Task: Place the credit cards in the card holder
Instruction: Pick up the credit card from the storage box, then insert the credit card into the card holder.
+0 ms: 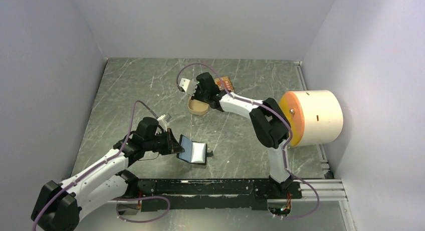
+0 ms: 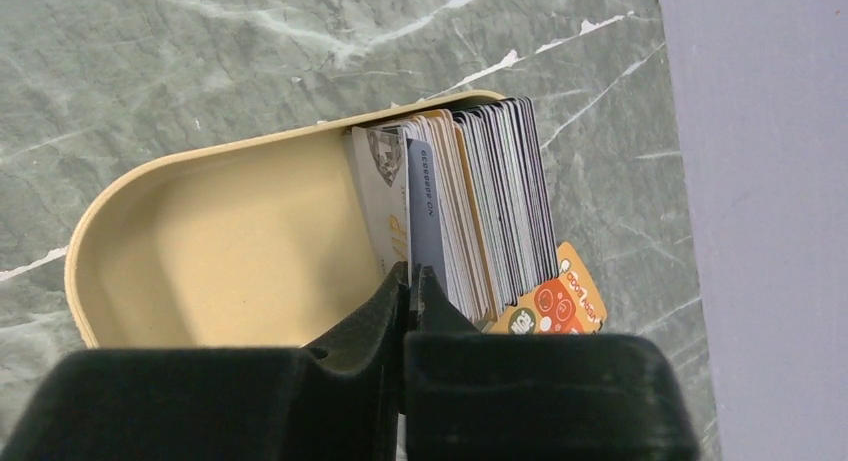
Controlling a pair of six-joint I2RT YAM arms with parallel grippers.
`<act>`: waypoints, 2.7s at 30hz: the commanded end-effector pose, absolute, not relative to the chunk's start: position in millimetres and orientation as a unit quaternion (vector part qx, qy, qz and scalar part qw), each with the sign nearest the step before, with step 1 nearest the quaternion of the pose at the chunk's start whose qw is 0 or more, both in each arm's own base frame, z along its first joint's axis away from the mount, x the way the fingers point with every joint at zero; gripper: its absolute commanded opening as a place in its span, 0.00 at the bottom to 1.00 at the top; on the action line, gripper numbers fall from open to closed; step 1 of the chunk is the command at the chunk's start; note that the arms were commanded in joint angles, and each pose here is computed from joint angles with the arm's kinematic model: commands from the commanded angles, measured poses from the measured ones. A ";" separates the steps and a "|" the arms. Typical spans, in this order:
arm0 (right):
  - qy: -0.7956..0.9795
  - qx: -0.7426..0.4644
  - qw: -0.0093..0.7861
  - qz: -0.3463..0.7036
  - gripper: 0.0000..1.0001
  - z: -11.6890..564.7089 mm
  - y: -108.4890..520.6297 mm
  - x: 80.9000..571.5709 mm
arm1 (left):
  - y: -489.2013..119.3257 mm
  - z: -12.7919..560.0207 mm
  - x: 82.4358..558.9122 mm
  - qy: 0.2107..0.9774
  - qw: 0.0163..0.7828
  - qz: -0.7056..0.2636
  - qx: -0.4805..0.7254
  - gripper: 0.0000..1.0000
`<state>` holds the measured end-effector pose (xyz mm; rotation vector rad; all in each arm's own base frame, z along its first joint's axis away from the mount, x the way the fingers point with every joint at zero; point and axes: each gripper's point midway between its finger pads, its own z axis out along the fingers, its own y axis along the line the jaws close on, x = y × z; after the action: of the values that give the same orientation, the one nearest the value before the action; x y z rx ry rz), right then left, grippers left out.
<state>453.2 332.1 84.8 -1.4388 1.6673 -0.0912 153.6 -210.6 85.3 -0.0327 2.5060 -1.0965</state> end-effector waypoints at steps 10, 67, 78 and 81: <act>0.676 -0.585 0.449 0.011 0.00 111.9 336.1 439.3 | -215.7 87.5 156.4 0.890 0.209 -0.405 -0.008 0.09; 0.864 -0.050 0.229 0.445 0.06 66.1 336.0 192.6 | -196.7 24.3 170.4 0.910 0.210 -0.341 -0.109 0.35; 0.880 -0.052 0.223 0.416 0.20 50.8 329.4 193.5 | -193.9 27.3 171.6 0.910 0.220 -0.336 -0.104 0.32; 0.883 -0.056 0.219 0.411 0.07 47.8 329.0 192.9 | -194.8 25.7 170.7 0.910 0.216 -0.337 -0.103 0.29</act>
<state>190.8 330.0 52.8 -0.1418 2.4301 1.1697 171.8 -197.6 30.7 -0.3006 2.5141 -0.9649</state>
